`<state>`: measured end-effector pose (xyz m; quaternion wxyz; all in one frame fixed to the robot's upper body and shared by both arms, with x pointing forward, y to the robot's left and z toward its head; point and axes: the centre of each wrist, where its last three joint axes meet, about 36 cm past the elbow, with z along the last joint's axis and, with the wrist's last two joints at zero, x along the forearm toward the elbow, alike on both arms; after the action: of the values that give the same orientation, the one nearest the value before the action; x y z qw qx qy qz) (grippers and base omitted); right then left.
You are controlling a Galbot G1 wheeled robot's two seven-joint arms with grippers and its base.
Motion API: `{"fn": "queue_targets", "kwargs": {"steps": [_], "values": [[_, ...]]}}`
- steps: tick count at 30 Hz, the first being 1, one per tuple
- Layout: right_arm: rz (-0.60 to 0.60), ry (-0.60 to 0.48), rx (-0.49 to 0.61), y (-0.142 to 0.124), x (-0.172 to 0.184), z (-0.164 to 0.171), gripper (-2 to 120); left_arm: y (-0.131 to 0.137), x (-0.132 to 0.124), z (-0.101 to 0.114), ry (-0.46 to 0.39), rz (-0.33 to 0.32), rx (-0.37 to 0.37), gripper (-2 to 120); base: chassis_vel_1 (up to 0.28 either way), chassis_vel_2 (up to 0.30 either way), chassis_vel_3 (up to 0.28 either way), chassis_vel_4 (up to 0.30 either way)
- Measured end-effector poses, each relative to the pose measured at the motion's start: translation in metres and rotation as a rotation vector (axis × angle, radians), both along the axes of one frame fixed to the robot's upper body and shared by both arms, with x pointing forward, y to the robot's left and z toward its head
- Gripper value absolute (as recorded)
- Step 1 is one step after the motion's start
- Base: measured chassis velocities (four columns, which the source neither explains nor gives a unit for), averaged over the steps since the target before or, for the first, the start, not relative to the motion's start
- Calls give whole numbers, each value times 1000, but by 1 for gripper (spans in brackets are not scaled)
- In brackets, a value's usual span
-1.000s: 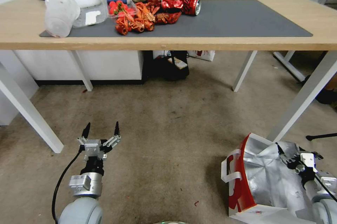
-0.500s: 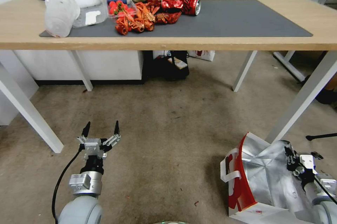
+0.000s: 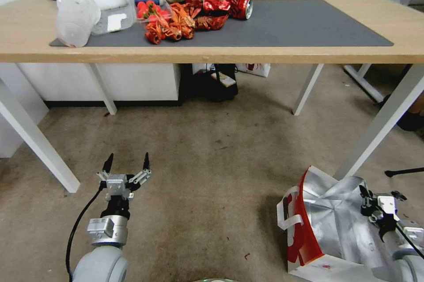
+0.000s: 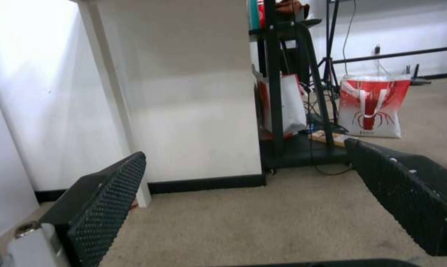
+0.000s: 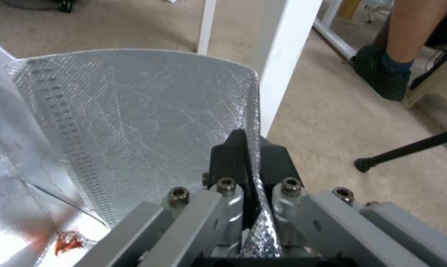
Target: Pick up the food delivery bag from the floor and place it on the table.
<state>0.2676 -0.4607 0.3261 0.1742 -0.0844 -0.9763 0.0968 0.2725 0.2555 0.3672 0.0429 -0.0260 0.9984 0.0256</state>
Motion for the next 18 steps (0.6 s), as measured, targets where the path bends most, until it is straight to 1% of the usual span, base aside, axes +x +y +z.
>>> {"fn": "queue_targets", "kwargs": {"steps": [12, 18], "values": [[2, -36, 28, 7, -6, 8, 0, -2, -2, -4, 6, 1, -2, 100, 0, 0, 0, 0], [22, -73, 44, 18, -12, 24, 0, -2, -2, -4, 3, 0, 1, 99, 0, 0, 0, 0]]}}
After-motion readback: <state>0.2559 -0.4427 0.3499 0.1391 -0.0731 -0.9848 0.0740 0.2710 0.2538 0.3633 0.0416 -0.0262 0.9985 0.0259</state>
